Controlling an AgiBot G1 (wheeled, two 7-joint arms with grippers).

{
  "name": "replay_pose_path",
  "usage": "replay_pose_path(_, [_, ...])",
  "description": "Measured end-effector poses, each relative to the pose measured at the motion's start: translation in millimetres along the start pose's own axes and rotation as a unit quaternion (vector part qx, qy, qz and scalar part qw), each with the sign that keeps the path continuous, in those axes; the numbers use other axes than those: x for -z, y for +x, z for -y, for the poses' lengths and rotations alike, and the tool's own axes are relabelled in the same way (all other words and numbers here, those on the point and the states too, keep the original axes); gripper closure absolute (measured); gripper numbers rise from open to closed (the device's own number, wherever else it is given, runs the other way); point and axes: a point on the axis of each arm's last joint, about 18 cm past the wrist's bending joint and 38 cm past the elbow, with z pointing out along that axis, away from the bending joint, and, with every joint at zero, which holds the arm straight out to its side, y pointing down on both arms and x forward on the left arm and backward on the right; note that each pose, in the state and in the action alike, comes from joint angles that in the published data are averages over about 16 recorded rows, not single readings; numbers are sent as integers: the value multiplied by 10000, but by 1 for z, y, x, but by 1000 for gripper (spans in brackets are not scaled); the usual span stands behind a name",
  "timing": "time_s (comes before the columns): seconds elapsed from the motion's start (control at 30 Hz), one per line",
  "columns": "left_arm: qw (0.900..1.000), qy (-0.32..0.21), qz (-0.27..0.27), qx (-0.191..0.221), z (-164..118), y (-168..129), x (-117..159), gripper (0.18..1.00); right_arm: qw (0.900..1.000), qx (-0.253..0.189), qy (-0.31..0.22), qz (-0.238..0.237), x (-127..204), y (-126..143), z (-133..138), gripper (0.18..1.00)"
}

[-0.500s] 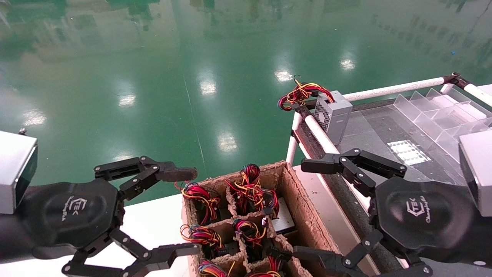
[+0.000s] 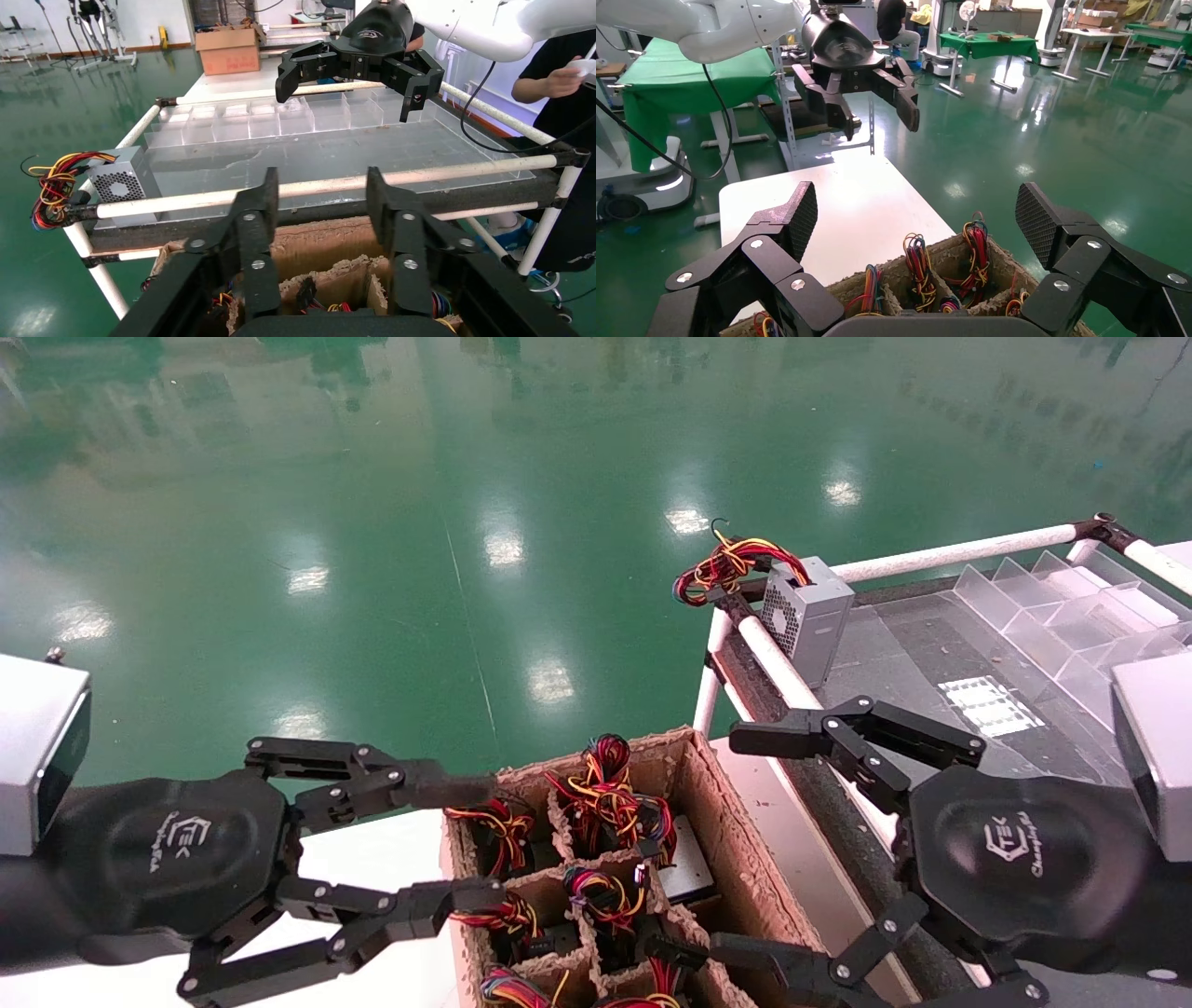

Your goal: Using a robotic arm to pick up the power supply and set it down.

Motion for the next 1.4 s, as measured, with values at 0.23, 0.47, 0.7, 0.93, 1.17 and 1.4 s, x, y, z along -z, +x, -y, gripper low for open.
replay_pose_path(0.23, [10000, 0, 0, 0, 0, 0, 0, 735, 10000, 0, 0, 0, 0, 0, 0, 178])
replay_pose_path(0.47, [10000, 0, 0, 0, 0, 0, 0, 862, 10000, 0, 0, 0, 0, 0, 0, 178])
replay_pose_path(0.7, [10000, 0, 0, 0, 0, 0, 0, 944, 10000, 0, 0, 0, 0, 0, 0, 178])
replay_pose_path(0.93, [10000, 0, 0, 0, 0, 0, 0, 981, 10000, -10, -21, -24, 0, 1, -1, 178])
replay_pose_path(1.17, [10000, 0, 0, 0, 0, 0, 0, 974, 9995, -122, -174, -254, -1, 12, -10, 178])
replay_pose_path(1.4, [10000, 0, 0, 0, 0, 0, 0, 921, 9951, -308, -707, -622, -8, 35, -34, 178])
